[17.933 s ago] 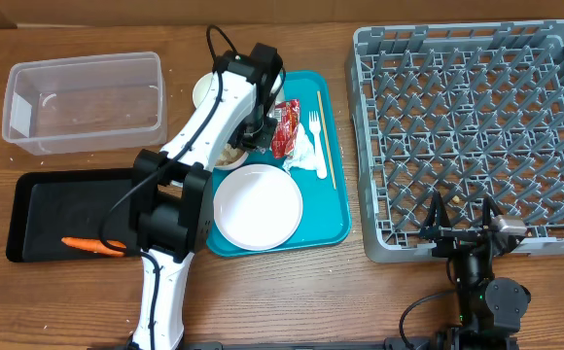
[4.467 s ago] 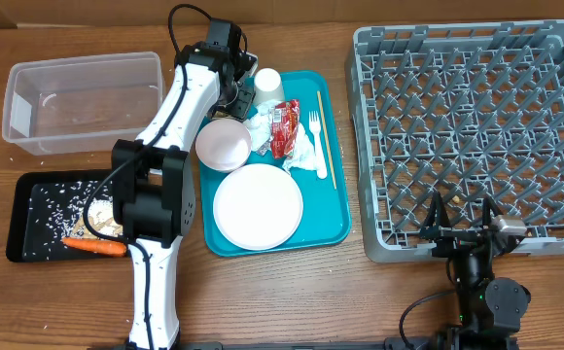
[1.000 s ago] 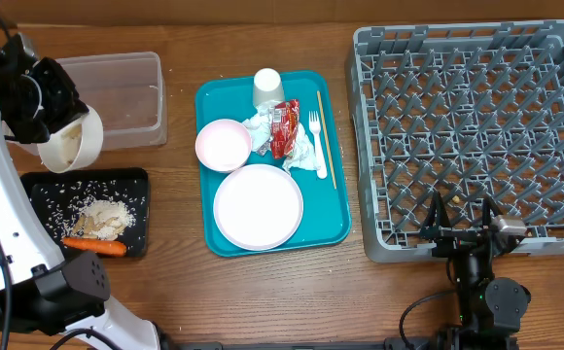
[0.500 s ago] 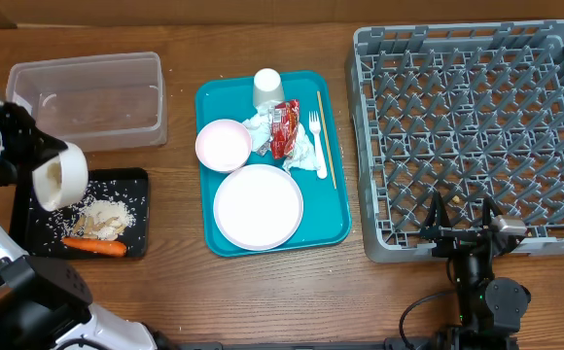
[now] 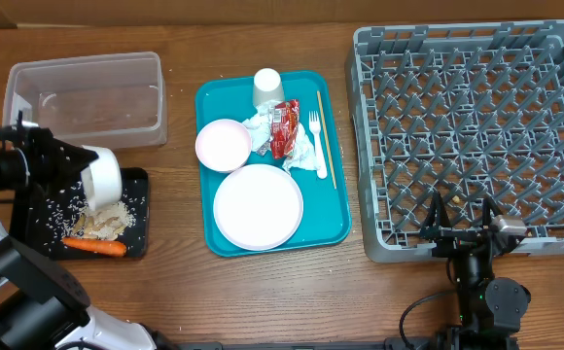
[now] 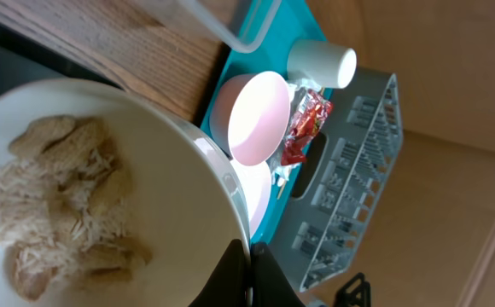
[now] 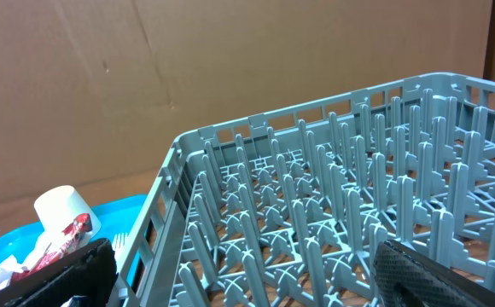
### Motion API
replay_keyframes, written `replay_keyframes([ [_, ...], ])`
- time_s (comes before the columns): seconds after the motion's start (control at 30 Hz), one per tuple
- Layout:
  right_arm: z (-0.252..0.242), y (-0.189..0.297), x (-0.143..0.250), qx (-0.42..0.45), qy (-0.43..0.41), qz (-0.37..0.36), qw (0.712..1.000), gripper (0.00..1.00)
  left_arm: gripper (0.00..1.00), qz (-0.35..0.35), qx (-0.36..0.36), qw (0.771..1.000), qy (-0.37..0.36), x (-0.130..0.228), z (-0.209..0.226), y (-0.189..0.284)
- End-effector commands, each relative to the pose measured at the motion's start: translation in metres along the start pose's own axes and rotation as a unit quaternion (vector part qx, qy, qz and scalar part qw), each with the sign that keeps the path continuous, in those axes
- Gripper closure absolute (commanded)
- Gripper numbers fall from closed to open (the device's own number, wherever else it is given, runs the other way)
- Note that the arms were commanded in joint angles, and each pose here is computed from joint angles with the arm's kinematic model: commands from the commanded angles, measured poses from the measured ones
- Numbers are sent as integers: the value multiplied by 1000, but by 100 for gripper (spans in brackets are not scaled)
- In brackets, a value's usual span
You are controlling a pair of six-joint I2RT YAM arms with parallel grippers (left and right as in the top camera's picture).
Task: Sort waste into correct bins and load items into the dishwasher rack
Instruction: 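Tip the bowl over the black tray to dump the rice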
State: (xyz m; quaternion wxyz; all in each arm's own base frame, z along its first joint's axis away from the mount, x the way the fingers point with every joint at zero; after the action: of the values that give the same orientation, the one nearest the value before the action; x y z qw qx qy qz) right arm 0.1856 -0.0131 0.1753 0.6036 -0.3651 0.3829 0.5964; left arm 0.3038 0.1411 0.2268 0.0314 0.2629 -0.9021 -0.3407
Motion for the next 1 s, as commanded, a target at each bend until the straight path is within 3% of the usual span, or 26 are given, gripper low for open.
replay_keyframes([
  [0.0,-1,0,2,-1,-2,0,1000,0,96,-39,70,997,-21,5,0,6],
  [0.2,-1,0,2,-1,-2,0,1000,0,96,-106,160,981,-3,13,25,14],
  [0.53,-1,0,2,-1,-2,0,1000,0,96,-162,203,965,22,39,59,16],
  [0.77,-1,0,2,-1,-2,0,1000,0,96,-230,280,932,15,31,58,27],
  [0.87,-1,0,2,-1,-2,0,1000,0,96,-236,285,929,7,29,58,28],
  [0.97,-1,0,2,-1,-2,0,1000,0,96,-222,303,925,55,31,54,28],
])
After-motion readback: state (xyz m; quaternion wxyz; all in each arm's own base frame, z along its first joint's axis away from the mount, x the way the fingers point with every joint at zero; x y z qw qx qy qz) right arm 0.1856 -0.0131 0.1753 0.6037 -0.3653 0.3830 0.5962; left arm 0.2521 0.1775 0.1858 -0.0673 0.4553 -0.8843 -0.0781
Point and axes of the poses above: each gripper's point midway between its finger pads, its own y axis back along the fingers, its own z axis along the line the jaws close on, x = y × z, the point moved 6 cm from there along y, back along the fingers, and after that the axes turned 13 degrees about -y, right-handed, at the moved point
